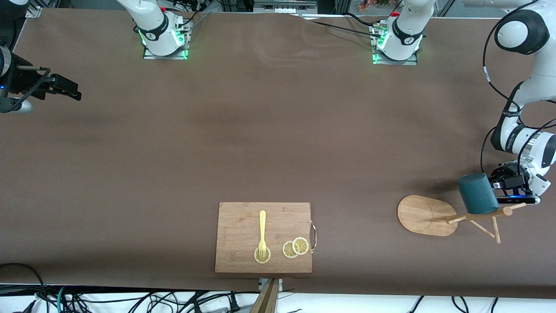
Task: Pass cup and hang on rack
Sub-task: 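Lower the mug handle onto a rack peg with the left gripper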
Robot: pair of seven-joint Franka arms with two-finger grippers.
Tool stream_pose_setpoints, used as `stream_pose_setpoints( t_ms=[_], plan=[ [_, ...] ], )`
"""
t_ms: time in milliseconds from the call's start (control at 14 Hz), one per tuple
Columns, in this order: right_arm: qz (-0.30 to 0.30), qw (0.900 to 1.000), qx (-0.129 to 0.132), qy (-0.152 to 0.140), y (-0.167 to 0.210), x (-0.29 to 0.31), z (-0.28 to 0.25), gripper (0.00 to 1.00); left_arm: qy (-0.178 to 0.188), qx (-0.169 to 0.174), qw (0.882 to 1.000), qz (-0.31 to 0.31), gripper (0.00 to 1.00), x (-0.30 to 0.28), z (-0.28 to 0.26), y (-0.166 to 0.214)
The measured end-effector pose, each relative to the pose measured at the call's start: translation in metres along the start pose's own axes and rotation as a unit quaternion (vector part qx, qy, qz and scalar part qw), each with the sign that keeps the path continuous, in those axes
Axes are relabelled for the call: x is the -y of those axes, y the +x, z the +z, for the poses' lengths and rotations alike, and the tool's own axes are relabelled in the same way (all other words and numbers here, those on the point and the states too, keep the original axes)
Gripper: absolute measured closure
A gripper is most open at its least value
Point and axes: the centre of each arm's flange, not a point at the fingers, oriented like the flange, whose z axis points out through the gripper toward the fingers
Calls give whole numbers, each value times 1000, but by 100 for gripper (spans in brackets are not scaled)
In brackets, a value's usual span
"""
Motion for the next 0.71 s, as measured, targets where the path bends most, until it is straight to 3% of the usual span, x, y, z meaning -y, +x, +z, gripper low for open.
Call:
stream_pose_setpoints(
  t_ms=[142, 356, 712],
  plan=[
    [0, 1000, 0, 1, 0, 0, 0, 0, 4, -3, 1000, 0, 79, 0, -5, 0],
    [0, 1000, 0, 2, 0, 0, 0, 0, 13, -16, 1000, 4, 68, 0, -11, 3],
    [0, 1000, 3, 2, 0, 0, 1, 0, 23, -23, 999, 11, 21, -8, -23, 4]
  ],
)
